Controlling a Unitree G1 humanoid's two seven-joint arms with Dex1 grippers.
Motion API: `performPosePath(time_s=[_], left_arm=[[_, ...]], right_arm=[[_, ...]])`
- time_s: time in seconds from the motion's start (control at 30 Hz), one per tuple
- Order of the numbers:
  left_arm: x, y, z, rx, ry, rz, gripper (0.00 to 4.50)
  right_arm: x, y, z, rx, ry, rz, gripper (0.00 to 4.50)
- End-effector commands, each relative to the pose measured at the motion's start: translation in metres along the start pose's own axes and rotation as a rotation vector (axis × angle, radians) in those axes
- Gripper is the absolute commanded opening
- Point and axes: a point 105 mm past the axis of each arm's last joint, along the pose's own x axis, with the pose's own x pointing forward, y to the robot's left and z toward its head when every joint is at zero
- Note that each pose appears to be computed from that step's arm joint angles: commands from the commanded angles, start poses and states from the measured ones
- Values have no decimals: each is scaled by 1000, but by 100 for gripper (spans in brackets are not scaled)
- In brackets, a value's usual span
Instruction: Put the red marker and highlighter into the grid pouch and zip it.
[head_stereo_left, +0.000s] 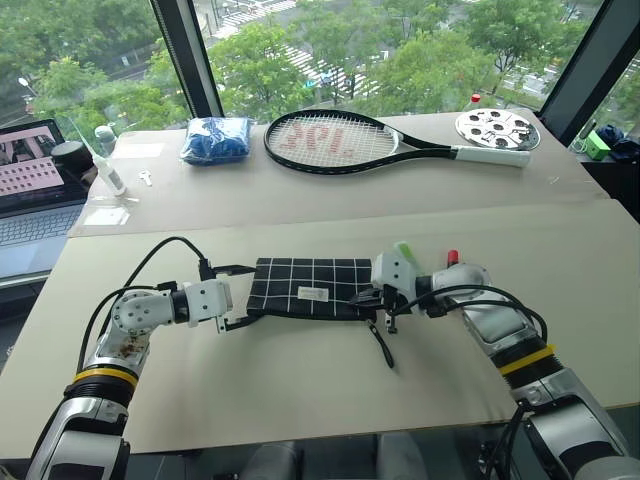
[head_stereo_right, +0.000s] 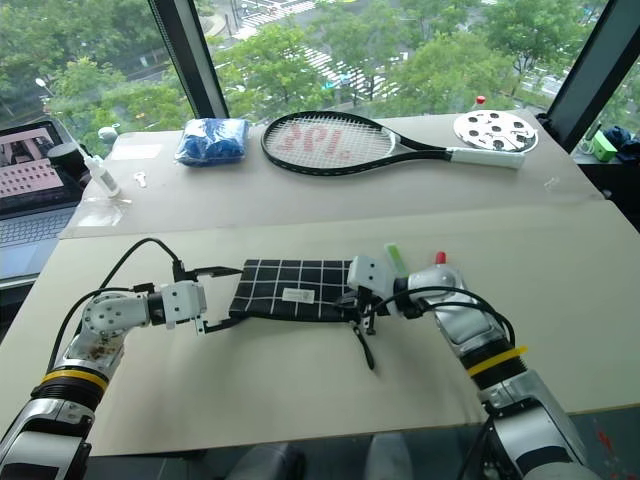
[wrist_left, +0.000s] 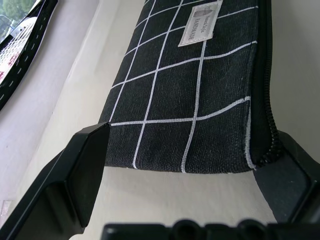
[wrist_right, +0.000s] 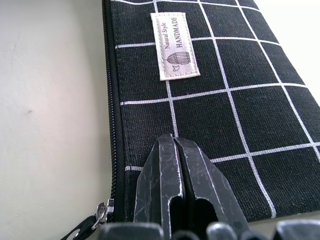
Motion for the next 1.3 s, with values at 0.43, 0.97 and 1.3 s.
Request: performPosePath(time_s=[0.43,0.97,1.3], left_arm=[[19,-28,-6,-55,-15,-60,3],[7,-29,-23,-259,36,110,0],[10,-2,-7,-449,-44,287,0]], right_arm=[[3,4,-12,4,19,-16,0],[-94,-84,55,386,-421,-407,316],[-99,-40,24,345,-212,-328,316]])
